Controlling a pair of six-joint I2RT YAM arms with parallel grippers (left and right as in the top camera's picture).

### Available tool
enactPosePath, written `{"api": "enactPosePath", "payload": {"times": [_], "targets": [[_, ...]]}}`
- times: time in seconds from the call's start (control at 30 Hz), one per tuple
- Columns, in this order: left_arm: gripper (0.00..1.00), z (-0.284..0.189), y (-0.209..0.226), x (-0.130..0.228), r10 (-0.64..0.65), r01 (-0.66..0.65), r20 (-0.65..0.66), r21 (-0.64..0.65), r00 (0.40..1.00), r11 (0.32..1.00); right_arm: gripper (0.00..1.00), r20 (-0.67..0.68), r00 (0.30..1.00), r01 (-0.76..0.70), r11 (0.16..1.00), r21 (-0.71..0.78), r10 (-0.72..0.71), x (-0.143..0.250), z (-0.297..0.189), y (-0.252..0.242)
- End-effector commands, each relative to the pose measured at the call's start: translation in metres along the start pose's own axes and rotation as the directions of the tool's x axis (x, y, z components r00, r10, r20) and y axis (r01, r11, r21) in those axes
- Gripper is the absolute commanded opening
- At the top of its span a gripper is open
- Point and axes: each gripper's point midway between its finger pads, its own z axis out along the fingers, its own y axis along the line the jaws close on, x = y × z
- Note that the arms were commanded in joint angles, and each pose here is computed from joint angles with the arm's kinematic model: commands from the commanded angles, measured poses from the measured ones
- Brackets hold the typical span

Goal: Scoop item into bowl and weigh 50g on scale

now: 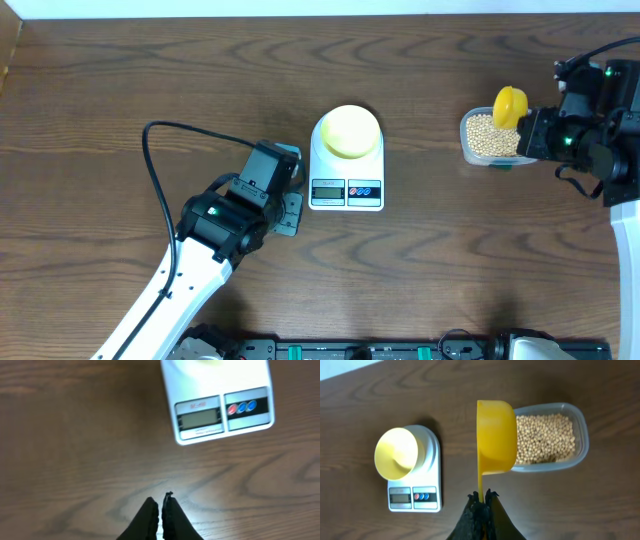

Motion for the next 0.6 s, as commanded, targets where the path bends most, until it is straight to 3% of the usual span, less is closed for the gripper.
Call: {"api": "enactPosePath", "payload": {"times": [0.0, 0.13, 0.33, 0.47, 0.57], "targets": [[0.07, -0.001, -0.024, -0.009, -0.009, 0.007, 0.021, 0.135, 1.000, 0.991, 0.01, 0.056, 0.998, 0.025, 1.000, 0.011, -0.025, -0.013, -0.009, 0.000], [0.07, -0.008, -0.052, -0.031, -0.010, -0.020, 0.105, 0.283, 0.994, 0.959, 0.01, 0.095, 0.995, 0.035, 0.999, 0.008, -0.035, -0.023, -0.010, 0.002], [0.07, 0.006, -0.060, -0.026, 0.026, -0.043, 0.067, 0.274, 0.997, 0.961, 0.01, 0.159, 0.986, 0.048, 0.999, 0.020, -0.050, -0.039, -0.012, 0.001], [0.07, 0.028, -0.075, -0.005, 0.232, -0.226, 0.008, 0.263, 0.973, 0.938, 0.01, 0.156, 0.986, 0.047, 0.999, 0.020, -0.049, -0.038, -0.012, 0.001], [0.07, 0.047, -0.083, -0.002, 0.307, -0.298, -0.009, 0.222, 0.952, 0.929, 0.01, 0.154, 0.987, 0.047, 0.999, 0.011, -0.048, -0.037, -0.012, 0.002]]}}
